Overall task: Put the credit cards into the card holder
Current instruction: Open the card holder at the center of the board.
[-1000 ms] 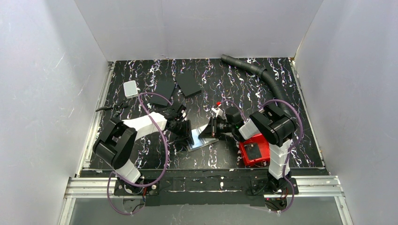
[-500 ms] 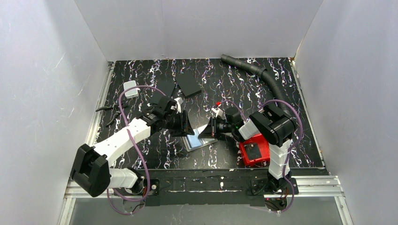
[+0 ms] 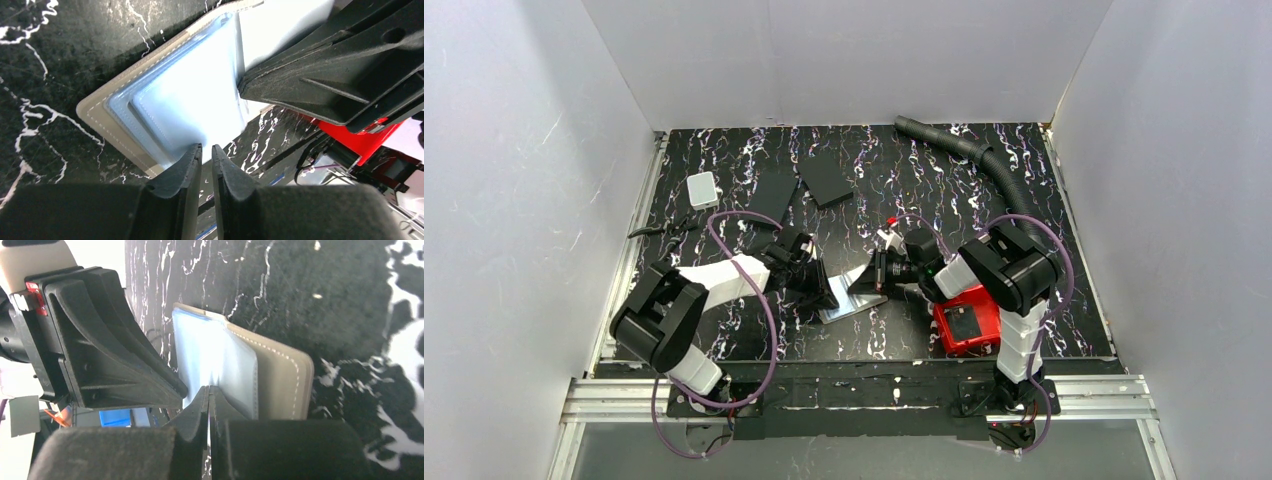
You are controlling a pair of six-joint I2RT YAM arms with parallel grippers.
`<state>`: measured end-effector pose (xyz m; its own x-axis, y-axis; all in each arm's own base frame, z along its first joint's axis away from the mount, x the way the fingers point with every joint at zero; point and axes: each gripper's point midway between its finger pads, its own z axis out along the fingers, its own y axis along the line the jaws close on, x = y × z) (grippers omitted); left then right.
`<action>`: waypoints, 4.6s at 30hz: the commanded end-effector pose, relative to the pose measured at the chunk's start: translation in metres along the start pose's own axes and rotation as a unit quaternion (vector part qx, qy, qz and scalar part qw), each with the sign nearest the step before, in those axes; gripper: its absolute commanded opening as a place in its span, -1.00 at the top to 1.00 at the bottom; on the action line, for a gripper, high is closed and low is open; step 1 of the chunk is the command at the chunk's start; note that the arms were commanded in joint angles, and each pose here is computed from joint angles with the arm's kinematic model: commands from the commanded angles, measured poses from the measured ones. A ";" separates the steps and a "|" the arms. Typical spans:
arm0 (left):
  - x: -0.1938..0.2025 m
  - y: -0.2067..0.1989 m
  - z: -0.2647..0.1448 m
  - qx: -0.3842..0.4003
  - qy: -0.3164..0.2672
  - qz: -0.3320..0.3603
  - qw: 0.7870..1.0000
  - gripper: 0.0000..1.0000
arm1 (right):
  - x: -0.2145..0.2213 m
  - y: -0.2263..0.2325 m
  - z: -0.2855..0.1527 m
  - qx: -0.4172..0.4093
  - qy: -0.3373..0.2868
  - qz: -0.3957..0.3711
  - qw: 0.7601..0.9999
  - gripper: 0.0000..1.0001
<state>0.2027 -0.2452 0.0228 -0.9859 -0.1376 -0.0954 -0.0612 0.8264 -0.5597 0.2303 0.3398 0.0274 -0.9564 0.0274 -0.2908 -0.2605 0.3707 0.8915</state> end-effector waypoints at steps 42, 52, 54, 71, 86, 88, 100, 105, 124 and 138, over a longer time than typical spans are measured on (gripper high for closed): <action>-0.032 -0.059 -0.060 0.097 -0.054 0.021 0.994 0.07 | -0.042 0.046 -0.024 -0.008 -0.022 -0.039 0.999 0.74; -0.015 0.003 -0.001 0.014 -0.010 -0.017 1.000 0.21 | -0.051 -0.004 -0.020 0.031 -0.026 -0.018 0.999 0.74; -0.009 0.022 0.007 -0.024 0.001 -0.026 0.999 0.23 | -0.042 -0.020 -0.020 0.051 -0.017 -0.017 0.998 0.74; 0.004 0.074 0.002 -0.143 0.016 -0.007 0.990 0.22 | -0.031 -0.064 -0.057 0.183 -0.021 -0.031 0.982 0.41; -0.008 0.036 -0.035 -0.095 -0.005 0.039 0.995 0.06 | -0.044 0.010 -0.069 0.120 -0.026 -0.061 0.991 0.03; -0.009 0.023 -0.045 -0.073 -0.011 0.049 0.996 -0.01 | -0.046 0.017 -0.071 0.114 -0.024 -0.063 0.991 -0.02; -0.016 -0.037 -0.076 0.036 -0.030 0.067 0.997 -0.18 | -0.049 0.054 -0.074 0.099 -0.019 -0.099 0.990 -0.27; -0.021 -0.038 -0.062 0.042 -0.021 0.058 0.997 -0.15 | -0.048 0.081 -0.082 0.081 -0.020 -0.122 0.989 -0.42; -0.015 -0.025 -0.064 0.022 -0.032 0.052 0.998 -0.23 | -0.031 0.100 -0.070 0.152 -0.010 -0.202 0.967 -0.39; -0.022 -0.019 -0.045 0.016 -0.033 0.028 0.999 0.28 | -0.020 0.108 -0.051 0.144 0.000 -0.233 0.962 0.23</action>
<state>0.2194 -0.2380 0.0848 -0.9744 -0.1067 -0.1980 0.0339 0.8006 -0.5983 0.2179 0.2977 0.1367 -0.7876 -0.1756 -0.5906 -0.5381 0.6628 0.5206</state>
